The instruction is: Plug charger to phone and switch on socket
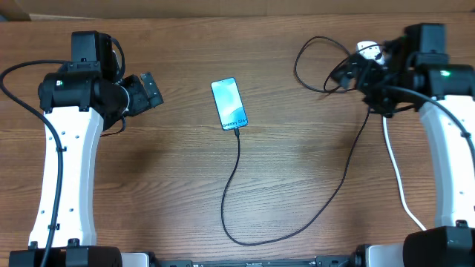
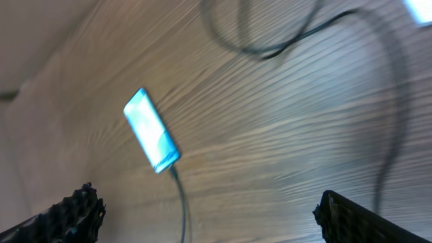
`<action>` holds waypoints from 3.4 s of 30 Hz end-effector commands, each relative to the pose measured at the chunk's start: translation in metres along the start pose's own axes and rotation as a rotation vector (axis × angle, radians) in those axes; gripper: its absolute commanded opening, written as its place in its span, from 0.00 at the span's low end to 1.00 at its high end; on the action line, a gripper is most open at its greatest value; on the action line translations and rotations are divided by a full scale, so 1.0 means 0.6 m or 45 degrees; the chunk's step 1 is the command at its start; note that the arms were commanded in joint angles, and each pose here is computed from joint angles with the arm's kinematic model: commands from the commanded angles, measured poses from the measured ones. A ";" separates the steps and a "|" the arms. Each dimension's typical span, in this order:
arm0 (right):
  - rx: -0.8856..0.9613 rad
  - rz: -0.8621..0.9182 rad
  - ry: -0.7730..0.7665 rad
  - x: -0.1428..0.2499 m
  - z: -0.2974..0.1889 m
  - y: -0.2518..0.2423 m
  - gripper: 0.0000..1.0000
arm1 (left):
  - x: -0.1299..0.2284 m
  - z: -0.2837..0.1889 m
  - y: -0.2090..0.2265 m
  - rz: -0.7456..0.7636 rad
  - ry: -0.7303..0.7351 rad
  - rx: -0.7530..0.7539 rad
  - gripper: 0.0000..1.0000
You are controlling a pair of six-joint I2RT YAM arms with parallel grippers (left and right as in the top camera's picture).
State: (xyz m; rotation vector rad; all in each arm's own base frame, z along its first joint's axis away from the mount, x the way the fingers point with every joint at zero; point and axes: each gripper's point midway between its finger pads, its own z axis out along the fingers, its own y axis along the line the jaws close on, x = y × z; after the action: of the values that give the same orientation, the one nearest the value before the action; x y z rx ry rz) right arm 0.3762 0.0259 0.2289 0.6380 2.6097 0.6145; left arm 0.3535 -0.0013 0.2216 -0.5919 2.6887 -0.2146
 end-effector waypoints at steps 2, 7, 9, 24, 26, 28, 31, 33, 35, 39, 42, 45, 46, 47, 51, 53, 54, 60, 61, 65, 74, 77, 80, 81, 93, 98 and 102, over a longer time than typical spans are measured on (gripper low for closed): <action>0.057 0.019 -0.085 -0.027 -0.023 -0.027 1.00 | -0.003 0.003 0.005 0.018 -0.001 -0.015 1.00; 0.236 0.060 -0.209 -0.061 -0.037 -0.079 1.00 | -0.003 0.003 0.005 0.018 -0.001 -0.015 1.00; 0.272 0.063 -0.253 -0.073 -0.041 -0.090 1.00 | -0.003 0.003 0.005 0.018 -0.001 -0.015 1.00; 0.546 0.241 -0.647 -0.194 -0.046 -0.165 1.00 | -0.003 0.003 0.005 0.018 -0.001 -0.015 1.00; 0.547 0.250 -0.615 -0.200 -0.022 -0.176 1.00 | -0.003 0.003 0.005 0.018 -0.001 -0.015 1.00; 0.550 0.261 -0.587 -0.208 0.004 -0.190 1.00 | -0.003 0.003 0.005 0.018 -0.001 -0.015 1.00; 0.574 0.291 -0.574 -0.223 0.033 -0.222 1.00 | -0.003 0.003 0.005 0.018 -0.001 -0.015 1.00; 0.556 0.318 -0.569 -0.234 0.046 -0.240 1.00 | -0.003 0.003 0.005 0.018 -0.001 -0.016 1.00; 0.519 0.343 -0.578 -0.247 0.050 -0.253 1.00 | -0.003 0.003 0.005 0.018 -0.001 -0.015 1.00; 0.501 0.391 -0.623 -0.269 0.042 -0.286 1.00 | -0.003 0.003 0.005 0.018 -0.001 -0.015 1.00; 0.473 0.368 -0.606 -0.276 0.055 -0.294 1.00 | -0.003 0.003 0.005 0.018 -0.001 -0.015 1.00; 0.442 0.226 -0.541 -0.279 0.089 -0.291 1.00 | -0.003 0.003 0.005 0.018 -0.001 -0.015 1.00; 0.438 0.190 -0.522 -0.279 0.102 -0.292 1.00 | -0.003 0.003 0.005 0.018 -0.001 -0.015 1.00; 0.441 0.164 -0.509 -0.280 0.115 -0.295 1.00 | -0.003 0.003 0.005 0.018 -0.001 -0.015 1.00; 0.463 0.109 -0.485 -0.286 0.154 -0.314 1.00 | -0.003 0.003 0.005 0.018 -0.001 -0.015 1.00; 0.468 0.097 -0.486 -0.290 0.168 -0.321 1.00 | -0.003 0.003 0.005 0.018 -0.001 -0.015 1.00; 0.473 0.097 -0.489 -0.291 0.172 -0.324 1.00 | -0.003 0.003 0.005 0.018 -0.001 -0.015 1.00; 0.513 0.092 -0.508 -0.299 0.188 -0.343 1.00 | -0.003 0.003 0.005 0.018 -0.001 -0.015 1.00; 0.511 0.091 -0.511 -0.300 0.190 -0.343 1.00 | -0.003 0.003 0.005 0.018 -0.001 -0.015 1.00; 0.512 0.087 -0.499 -0.298 0.204 -0.345 1.00 | -0.003 0.003 0.005 0.018 -0.001 -0.015 1.00; 0.594 0.095 -0.516 -0.301 0.221 -0.372 1.00 | -0.003 0.003 0.005 0.018 -0.001 -0.015 1.00; 0.593 0.073 -0.508 -0.300 0.223 -0.371 1.00 | -0.003 0.003 0.005 0.018 -0.001 -0.015 1.00; 0.532 -0.053 -0.450 -0.295 0.237 -0.356 1.00 | -0.003 0.003 0.005 0.018 -0.001 -0.015 1.00; 0.508 -0.081 -0.435 -0.293 0.241 -0.350 1.00 | -0.003 0.003 0.005 0.018 -0.001 -0.015 1.00; 0.492 -0.091 -0.418 -0.290 0.249 -0.349 1.00 | -0.003 0.003 0.005 0.018 -0.001 -0.015 1.00; 0.490 -0.093 -0.426 -0.292 0.249 -0.349 1.00 | -0.003 0.003 0.005 0.018 -0.001 -0.015 1.00; 0.486 -0.076 -0.434 -0.294 0.249 -0.348 1.00 | -0.003 0.003 0.005 0.018 -0.001 -0.015 1.00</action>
State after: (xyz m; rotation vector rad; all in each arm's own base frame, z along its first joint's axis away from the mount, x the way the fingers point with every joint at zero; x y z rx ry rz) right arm 0.5123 -0.1849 0.0489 0.7104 2.4271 -0.0306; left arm 0.3536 -0.0009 0.2213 -0.5928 2.6890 -0.2108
